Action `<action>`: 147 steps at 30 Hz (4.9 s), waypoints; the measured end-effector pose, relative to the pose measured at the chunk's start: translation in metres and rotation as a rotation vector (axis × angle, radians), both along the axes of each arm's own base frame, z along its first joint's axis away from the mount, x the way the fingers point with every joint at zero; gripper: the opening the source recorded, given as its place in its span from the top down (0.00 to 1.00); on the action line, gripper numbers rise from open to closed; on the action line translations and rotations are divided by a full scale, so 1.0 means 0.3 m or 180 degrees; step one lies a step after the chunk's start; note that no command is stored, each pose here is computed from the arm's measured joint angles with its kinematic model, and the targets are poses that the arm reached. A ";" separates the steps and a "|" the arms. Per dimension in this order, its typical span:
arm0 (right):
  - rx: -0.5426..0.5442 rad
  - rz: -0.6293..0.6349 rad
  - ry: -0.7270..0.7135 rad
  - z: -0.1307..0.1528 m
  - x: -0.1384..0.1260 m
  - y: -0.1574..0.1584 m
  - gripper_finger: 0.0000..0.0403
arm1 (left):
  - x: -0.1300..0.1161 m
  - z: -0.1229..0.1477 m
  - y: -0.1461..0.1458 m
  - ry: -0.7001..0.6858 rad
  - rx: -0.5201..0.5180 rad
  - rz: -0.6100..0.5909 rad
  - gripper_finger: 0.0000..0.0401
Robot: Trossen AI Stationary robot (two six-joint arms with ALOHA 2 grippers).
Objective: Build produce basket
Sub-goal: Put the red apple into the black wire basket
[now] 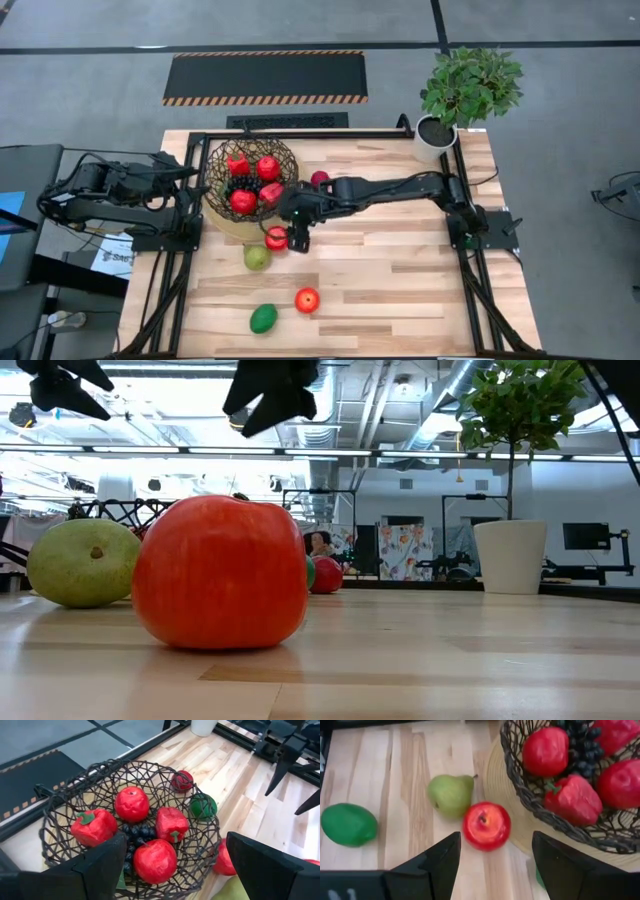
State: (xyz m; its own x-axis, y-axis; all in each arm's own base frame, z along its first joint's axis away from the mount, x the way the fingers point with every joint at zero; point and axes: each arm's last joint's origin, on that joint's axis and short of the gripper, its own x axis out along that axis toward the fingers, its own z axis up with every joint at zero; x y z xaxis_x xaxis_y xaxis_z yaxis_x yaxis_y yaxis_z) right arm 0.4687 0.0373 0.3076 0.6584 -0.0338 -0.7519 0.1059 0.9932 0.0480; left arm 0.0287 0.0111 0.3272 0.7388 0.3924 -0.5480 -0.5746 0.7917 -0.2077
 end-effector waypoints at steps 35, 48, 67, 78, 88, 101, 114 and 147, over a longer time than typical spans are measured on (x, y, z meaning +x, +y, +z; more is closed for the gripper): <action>0.0031 -0.0907 0.0446 -0.270 0.079 0.084 0.08 | -0.004 -0.007 -0.004 0.0107 -0.0041 -0.0149 0.18; -0.0010 -0.1175 0.0525 -0.282 0.069 0.077 0.08 | -0.004 -0.006 -0.002 0.0101 -0.0002 -0.0091 0.18; 0.0097 -0.1335 0.0200 -0.270 0.098 0.063 0.08 | -0.004 -0.006 -0.002 0.0097 -0.0004 -0.0088 0.18; -0.0023 -0.1515 -0.0074 -0.258 0.107 0.094 0.08 | -0.004 -0.006 -0.002 0.0089 -0.0017 -0.0075 0.18; -0.0165 -0.1581 -0.0149 -0.255 0.104 0.114 0.08 | -0.004 -0.006 -0.002 0.0089 -0.0015 -0.0074 0.18; -0.0209 -0.1639 -0.0167 -0.274 0.102 0.114 0.08 | -0.004 -0.006 -0.002 0.0090 -0.0011 -0.0072 0.18; -0.0073 -0.1667 -0.0408 -0.361 0.118 0.118 0.08 | -0.004 -0.006 -0.002 0.0090 -0.0012 -0.0071 0.18; 0.0344 -0.1607 -0.0448 -0.544 0.157 0.126 0.07 | -0.004 -0.005 0.000 0.0090 0.0036 -0.0013 0.18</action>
State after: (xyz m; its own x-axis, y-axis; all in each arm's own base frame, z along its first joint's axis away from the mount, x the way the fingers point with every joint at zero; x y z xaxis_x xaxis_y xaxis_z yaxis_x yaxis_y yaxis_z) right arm 0.5159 0.0752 0.1445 0.6749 -0.2997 -0.6743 0.5545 0.8089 0.1955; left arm 0.0274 0.0113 0.3255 0.7247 0.3957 -0.5641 -0.5768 0.7963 -0.1824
